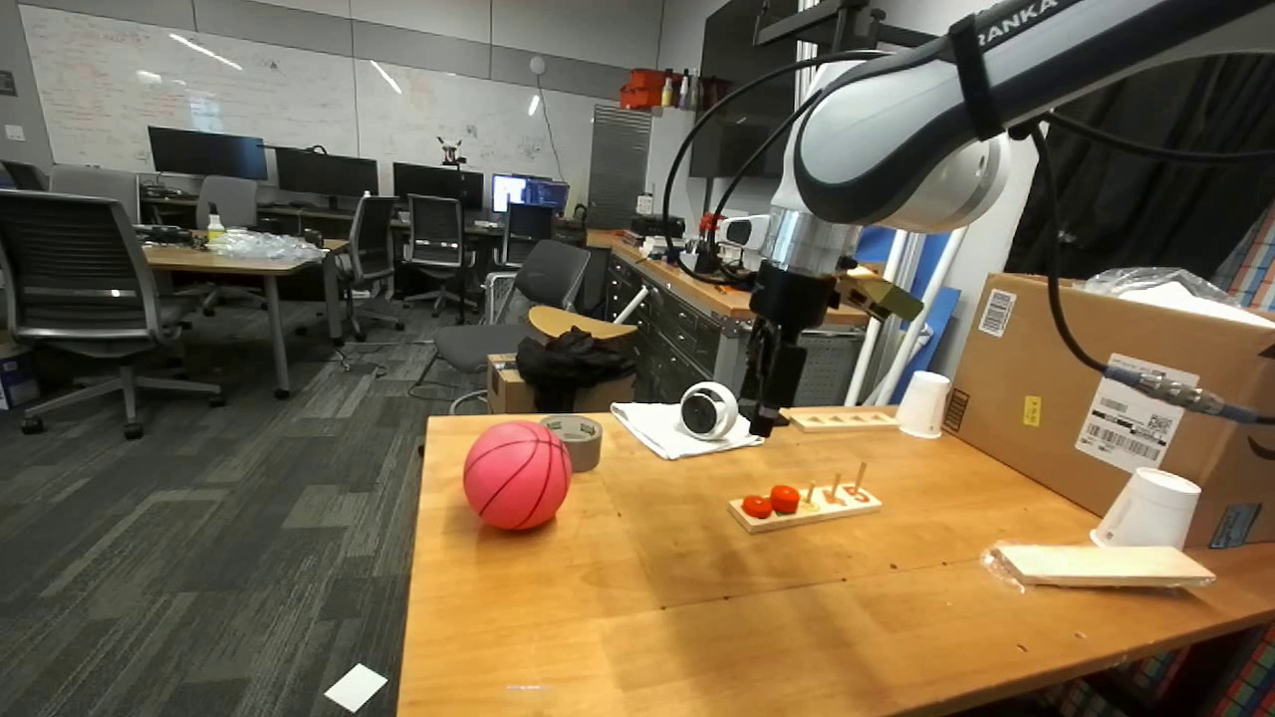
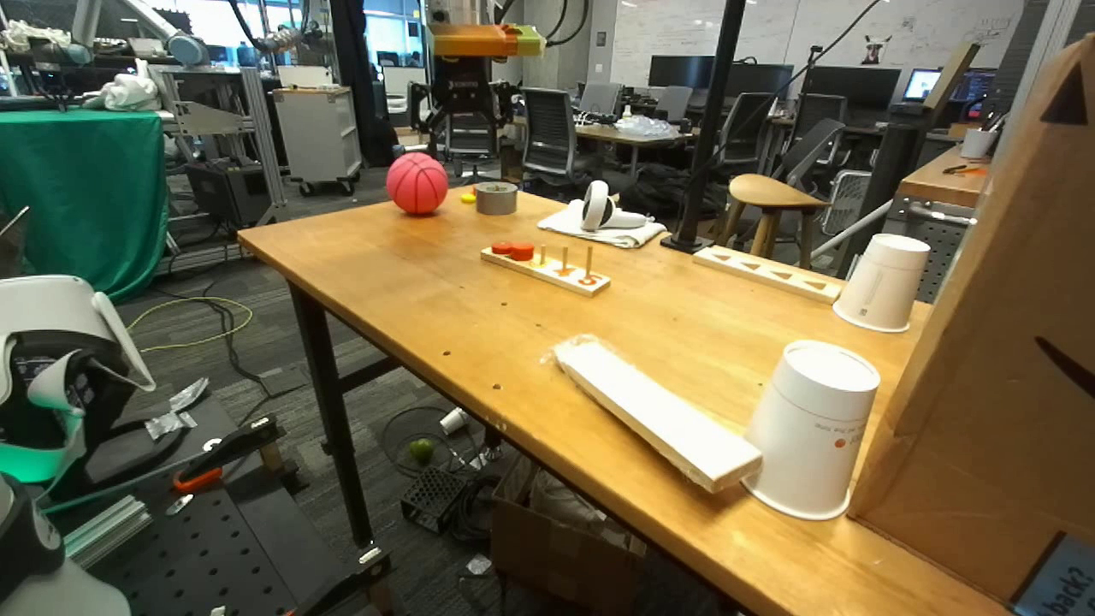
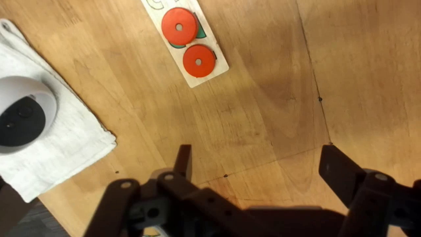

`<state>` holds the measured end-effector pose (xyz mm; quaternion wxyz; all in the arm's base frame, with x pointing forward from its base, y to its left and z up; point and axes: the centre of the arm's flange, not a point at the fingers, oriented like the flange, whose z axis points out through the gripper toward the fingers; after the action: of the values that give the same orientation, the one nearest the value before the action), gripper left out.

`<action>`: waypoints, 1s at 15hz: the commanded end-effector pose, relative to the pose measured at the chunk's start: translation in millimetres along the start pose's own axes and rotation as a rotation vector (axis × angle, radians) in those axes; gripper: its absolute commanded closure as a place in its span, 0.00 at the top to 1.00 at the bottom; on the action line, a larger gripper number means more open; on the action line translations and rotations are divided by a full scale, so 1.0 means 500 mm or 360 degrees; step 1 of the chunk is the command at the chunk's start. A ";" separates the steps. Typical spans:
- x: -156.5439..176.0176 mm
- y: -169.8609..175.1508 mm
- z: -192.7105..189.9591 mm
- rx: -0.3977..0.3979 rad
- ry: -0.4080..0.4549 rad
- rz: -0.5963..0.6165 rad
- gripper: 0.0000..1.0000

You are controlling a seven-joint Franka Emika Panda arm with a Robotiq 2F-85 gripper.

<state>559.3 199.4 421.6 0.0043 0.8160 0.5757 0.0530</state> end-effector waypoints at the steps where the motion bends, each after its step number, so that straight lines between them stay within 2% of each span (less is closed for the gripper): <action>1: 0.001 0.000 0.005 0.0007 -0.0004 -0.0010 1.00; 7: -0.002 -0.001 0.012 0.0016 -0.0010 -0.0006 1.00; 11: -0.007 0.022 0.041 0.0054 0.0012 -0.0234 1.00; 15: -0.033 0.066 0.072 0.0049 -0.0091 -0.0456 1.00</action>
<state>567.3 188.6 389.1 -0.0002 0.7578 0.6520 0.0264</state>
